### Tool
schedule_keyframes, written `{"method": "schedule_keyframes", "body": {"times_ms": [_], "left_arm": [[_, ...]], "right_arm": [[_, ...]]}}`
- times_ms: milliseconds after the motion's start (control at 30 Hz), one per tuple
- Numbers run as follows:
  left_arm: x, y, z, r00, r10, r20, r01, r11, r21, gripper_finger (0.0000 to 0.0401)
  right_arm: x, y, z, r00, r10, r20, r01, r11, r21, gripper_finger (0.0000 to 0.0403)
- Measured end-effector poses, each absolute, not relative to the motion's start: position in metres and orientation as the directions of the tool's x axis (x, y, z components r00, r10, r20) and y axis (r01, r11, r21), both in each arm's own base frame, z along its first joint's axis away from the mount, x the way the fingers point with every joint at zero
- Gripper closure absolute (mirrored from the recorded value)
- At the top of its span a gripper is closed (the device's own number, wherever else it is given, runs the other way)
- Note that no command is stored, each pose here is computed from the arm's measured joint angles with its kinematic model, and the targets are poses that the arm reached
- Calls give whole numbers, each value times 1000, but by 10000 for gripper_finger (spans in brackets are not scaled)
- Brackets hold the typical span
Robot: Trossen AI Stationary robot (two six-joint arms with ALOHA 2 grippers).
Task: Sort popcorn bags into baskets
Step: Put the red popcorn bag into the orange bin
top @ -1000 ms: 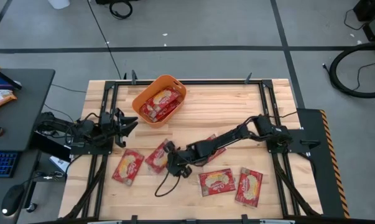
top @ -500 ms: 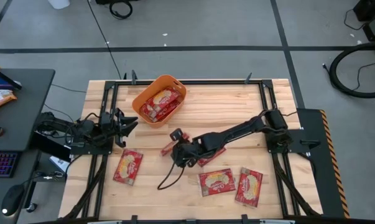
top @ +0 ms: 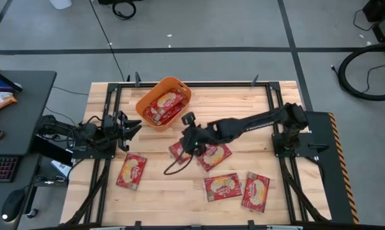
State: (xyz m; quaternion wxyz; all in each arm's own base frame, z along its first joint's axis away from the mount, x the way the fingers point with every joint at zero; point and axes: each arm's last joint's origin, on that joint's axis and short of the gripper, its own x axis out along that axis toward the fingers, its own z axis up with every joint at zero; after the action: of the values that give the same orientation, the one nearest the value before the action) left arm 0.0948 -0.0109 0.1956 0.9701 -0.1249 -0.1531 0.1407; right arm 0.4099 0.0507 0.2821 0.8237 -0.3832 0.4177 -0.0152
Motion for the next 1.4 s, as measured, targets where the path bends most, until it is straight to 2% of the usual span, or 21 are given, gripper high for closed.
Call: {"method": "schedule_keyframes", "body": {"times_ms": [100,300,533,800,1033,1200,1300,1400], "left_arm": [[95,-11,196,913,312,262,-235,929,-285,284],[95,-11,196,914,311,262,-235,929,-285,284],[95,-11,196,913,312,262,-235,929,-286,284],[95,-11,196,913,311,263,-235,929,-285,284],[95,-11,196,913,314,261,-237,928,-286,284],[95,-11,195,914,314,258,-239,929,-283,284],[95,-11,195,914,314,259,-239,929,-283,284],[95,-11,195,913,314,259,-240,929,-283,284]], "right_arm": [[407,46,276,609,-285,-740,-317,768,-556,354],[403,52,239,608,-223,-762,-349,787,-509,290],[394,59,190,670,-119,-733,-329,837,-437,234],[388,66,160,759,1,-651,-289,897,-335,191],[396,68,115,722,-32,-692,-305,882,-359,188],[398,63,109,708,-64,-704,-305,871,-386,196],[398,56,108,699,-36,-715,-321,877,-357,221],[399,49,108,692,-1,-721,-342,880,-330,266]]}}
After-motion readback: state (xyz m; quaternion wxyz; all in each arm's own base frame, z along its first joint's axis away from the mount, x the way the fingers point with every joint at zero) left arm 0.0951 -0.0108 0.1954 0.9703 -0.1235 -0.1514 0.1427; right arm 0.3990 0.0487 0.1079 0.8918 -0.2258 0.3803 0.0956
